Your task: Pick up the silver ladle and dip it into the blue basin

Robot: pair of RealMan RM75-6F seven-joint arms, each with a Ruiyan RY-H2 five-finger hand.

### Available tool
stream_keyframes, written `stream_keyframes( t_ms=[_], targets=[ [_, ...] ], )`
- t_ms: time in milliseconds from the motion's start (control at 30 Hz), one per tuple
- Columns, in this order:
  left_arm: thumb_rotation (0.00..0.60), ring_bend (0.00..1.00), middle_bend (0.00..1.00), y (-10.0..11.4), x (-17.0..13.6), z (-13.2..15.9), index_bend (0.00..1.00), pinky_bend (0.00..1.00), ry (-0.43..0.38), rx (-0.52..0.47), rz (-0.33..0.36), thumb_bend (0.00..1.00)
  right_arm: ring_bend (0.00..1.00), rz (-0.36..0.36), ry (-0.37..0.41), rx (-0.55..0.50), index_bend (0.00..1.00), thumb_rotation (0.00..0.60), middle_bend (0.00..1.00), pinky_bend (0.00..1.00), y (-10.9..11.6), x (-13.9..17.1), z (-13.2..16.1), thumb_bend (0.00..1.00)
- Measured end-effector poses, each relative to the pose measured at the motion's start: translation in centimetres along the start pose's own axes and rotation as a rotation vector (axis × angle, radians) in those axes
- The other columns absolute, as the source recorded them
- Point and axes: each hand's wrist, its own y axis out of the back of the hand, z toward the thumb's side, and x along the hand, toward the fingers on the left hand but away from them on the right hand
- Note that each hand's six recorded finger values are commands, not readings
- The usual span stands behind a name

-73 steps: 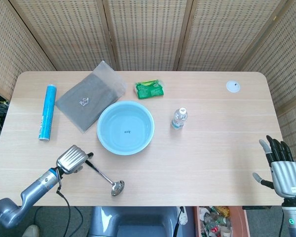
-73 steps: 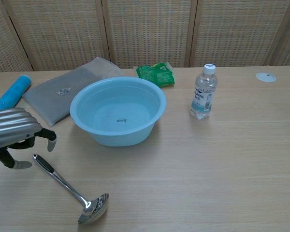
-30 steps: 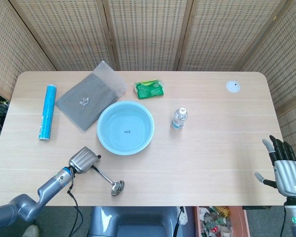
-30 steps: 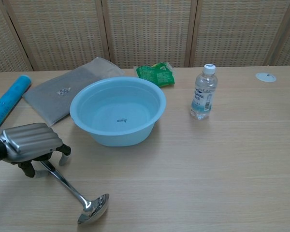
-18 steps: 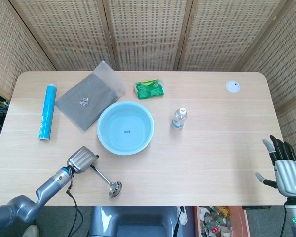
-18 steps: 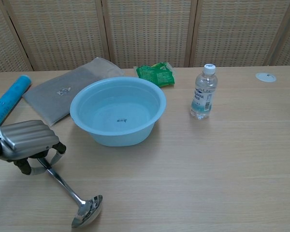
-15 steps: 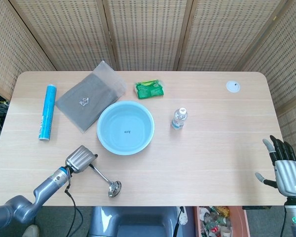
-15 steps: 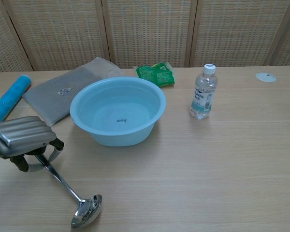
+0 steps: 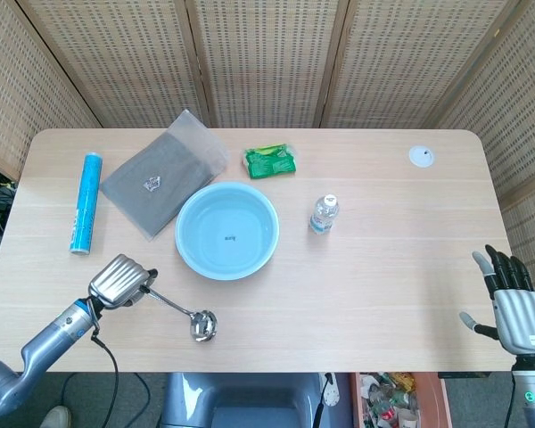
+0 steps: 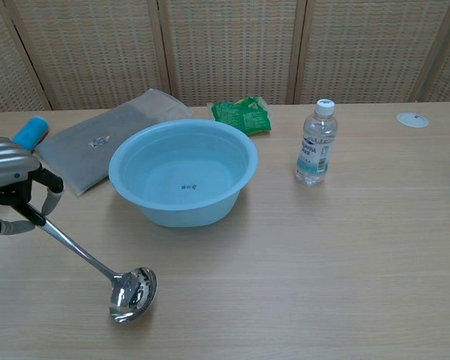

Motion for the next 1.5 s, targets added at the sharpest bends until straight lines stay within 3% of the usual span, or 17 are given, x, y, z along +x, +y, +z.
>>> stream_keyframes(
  t_ms=[367,533,800,1133,1333,1500],
  targets=[
    [0.600,1.00,1.00,5.5,-0.8,-0.8,1.00,1.00,-0.012,-0.132,0.070,0.79,0.00,0.009,-0.009,0.008,0.00,0.600,0.00,0.00,-0.3,-0.4,0.0,0.00],
    [0.600,1.00,1.00,8.7,0.3,-0.9,1.00,1.00,-0.008,-0.167,0.111,0.79,0.00,0.012,-0.006,0.008,0.00,0.600,0.00,0.00,-0.4,-0.5,0.1,0.00],
    [0.600,1.00,1.00,12.9,3.3,-2.0,1.00,1.00,0.040,-0.197,0.108,0.79,0.00,0.010,-0.016,0.005,0.00,0.600,0.00,0.00,-0.3,-0.9,-0.1,0.00],
    [0.600,1.00,1.00,15.2,8.3,-4.3,1.00,1.00,0.154,-0.158,0.052,0.79,0.00,0.009,-0.055,-0.002,0.00,0.600,0.00,0.00,0.1,-1.7,-0.9,0.00],
    [0.600,1.00,1.00,14.7,12.7,-6.2,1.00,1.00,0.233,-0.105,-0.008,0.79,0.00,0.000,-0.107,0.016,0.00,0.600,0.00,0.00,0.5,-2.4,-2.2,0.00],
    [0.600,1.00,1.00,14.0,16.3,-5.4,1.00,1.00,0.252,-0.037,-0.065,0.79,0.00,-0.009,-0.121,0.031,0.00,0.600,0.00,0.00,0.5,-2.6,-2.5,0.00]
  ],
)
